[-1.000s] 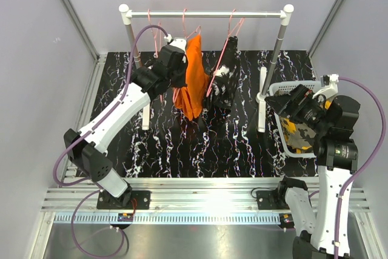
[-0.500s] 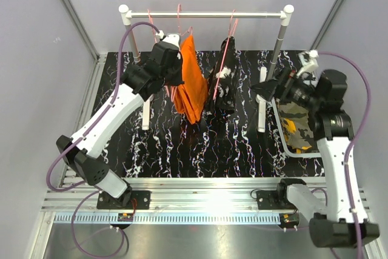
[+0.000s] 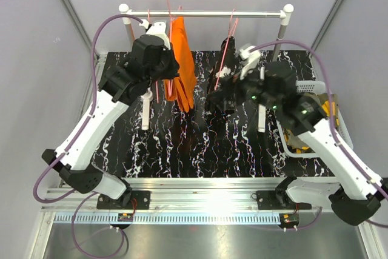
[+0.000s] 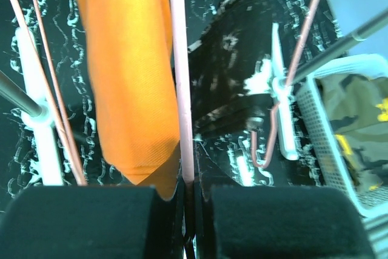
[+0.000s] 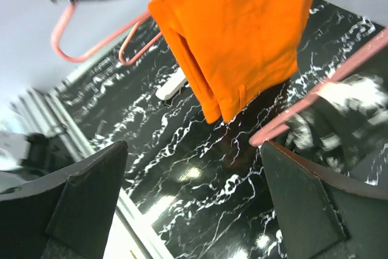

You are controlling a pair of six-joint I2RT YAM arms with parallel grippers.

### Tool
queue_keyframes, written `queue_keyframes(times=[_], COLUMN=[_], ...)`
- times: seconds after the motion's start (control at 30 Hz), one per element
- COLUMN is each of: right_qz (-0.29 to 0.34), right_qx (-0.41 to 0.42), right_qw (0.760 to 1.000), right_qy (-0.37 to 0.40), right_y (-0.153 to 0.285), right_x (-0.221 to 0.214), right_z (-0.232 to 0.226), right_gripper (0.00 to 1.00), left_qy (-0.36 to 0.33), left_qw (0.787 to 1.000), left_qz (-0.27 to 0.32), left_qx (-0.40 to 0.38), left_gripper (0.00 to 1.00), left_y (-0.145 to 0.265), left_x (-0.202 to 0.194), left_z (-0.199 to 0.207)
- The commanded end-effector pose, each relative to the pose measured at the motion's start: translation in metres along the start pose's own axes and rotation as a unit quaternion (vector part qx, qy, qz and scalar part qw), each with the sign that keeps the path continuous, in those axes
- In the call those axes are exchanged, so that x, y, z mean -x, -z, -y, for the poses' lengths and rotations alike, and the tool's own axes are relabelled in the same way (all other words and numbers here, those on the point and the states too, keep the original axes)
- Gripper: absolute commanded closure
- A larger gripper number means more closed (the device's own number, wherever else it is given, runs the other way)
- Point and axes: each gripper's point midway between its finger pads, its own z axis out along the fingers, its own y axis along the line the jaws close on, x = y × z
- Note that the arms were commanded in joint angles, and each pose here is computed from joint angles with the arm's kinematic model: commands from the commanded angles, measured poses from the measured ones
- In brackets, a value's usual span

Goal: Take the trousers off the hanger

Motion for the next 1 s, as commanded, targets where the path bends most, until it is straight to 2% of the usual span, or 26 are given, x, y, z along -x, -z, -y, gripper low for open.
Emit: queue_keyframes(times=[0.0,0.1,0.2,0.23,0.33,0.4,0.47,0.7,0.87,0.97], right_qz=[0.043,0.05,0.092,0.082,0.103,0.117,0.102,0.092,0.115,0.126], right_qx=[-0.083,-0.092,-0.094,-0.099,-0.118,-0.145,-0.155,-0.131,-0.085,-0.089], right_qw=[0.992,0.989,0.987,0.987,0.982,0.977,0.978,0.982,0.985,0.983], right_qy=[0.081,0.105,0.098,0.1,0.107,0.102,0.099,0.095,0.092,0.098], right_y=[-0.024,-0.041,-0.059,-0.069,-0.083,-0.087,-0.096,-0.128,-0.136,-0.139], right_x=[0.007,-0.012,-0.018,-0.034,-0.05,-0.054,-0.073,-0.126,-0.134,-0.138], right_z=[0.002,-0.011,-0.029,-0.031,-0.039,-0.034,-0.03,-0.032,-0.062,-0.066], right_gripper=[0.0,0.01,0.01,0.0,0.0,0.01,0.01,0.01,0.0,0.01], left_qy=[0.078,0.103,0.135,0.142,0.165,0.175,0.185,0.211,0.229,0.235], left_qw=[0.98,0.976,0.97,0.969,0.962,0.96,0.957,0.942,0.935,0.931], left_qz=[0.171,0.17,0.173,0.172,0.173,0.17,0.172,0.182,0.199,0.197], left_qx=[-0.071,-0.088,-0.104,-0.107,-0.129,-0.138,-0.144,-0.184,-0.185,-0.199], left_gripper=[1.0,1.0,1.0,1.0,1.0,1.0,1.0,1.0,1.0,1.0], left_y=[0.079,0.097,0.115,0.117,0.132,0.138,0.147,0.174,0.185,0.189], left_x=[0.103,0.104,0.106,0.104,0.108,0.108,0.11,0.118,0.125,0.127], left_z=[0.026,0.028,0.029,0.028,0.033,0.035,0.034,0.04,0.036,0.04])
